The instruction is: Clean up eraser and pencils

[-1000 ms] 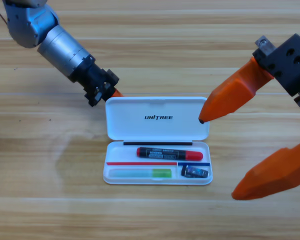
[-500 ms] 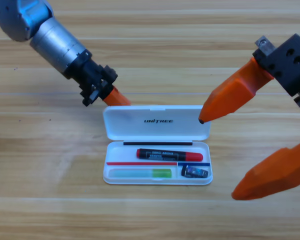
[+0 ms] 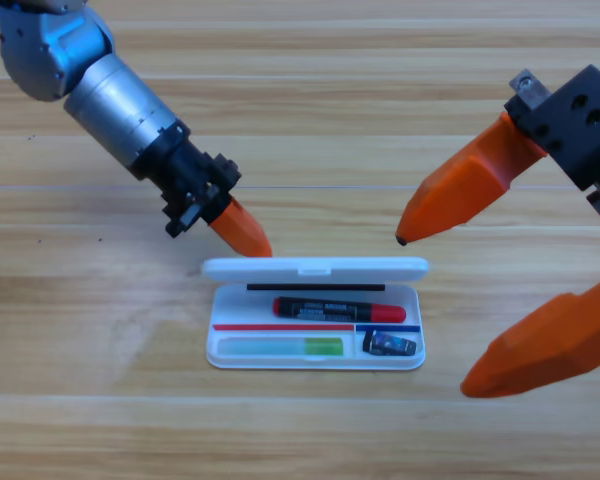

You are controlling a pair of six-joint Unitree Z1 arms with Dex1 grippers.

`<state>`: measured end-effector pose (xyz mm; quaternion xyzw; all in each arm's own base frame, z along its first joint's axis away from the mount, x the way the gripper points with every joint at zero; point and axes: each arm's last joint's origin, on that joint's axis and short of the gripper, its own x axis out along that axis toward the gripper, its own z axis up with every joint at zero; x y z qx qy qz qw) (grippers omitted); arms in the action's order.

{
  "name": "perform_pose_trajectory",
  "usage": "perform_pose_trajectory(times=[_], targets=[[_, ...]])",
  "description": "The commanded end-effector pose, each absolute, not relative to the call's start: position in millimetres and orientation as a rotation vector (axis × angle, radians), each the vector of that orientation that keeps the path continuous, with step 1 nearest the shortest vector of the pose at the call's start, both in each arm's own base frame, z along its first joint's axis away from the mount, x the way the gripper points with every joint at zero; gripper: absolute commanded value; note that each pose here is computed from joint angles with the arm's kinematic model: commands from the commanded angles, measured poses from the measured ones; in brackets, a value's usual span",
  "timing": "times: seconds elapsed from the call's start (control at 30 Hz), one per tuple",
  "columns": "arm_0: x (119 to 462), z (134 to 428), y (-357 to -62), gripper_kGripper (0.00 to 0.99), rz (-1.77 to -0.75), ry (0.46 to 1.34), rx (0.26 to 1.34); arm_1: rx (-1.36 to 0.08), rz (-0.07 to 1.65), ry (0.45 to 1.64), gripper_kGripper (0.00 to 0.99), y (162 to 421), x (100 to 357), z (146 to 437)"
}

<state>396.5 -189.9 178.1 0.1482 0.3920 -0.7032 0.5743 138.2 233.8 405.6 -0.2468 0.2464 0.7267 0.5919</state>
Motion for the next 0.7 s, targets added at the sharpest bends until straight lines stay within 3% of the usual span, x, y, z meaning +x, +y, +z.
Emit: perform_pose_trajectory(times=[0.03,0.7], targets=[[383,166,-206,0.0,-1.697,0.936,0.365,-0.558,1.716,0.57,0.914,237,137,400],[359,144,-223,0.0,-1.708,0.943,0.444,-0.552,1.723,0.566,0.914,236,136,401]])
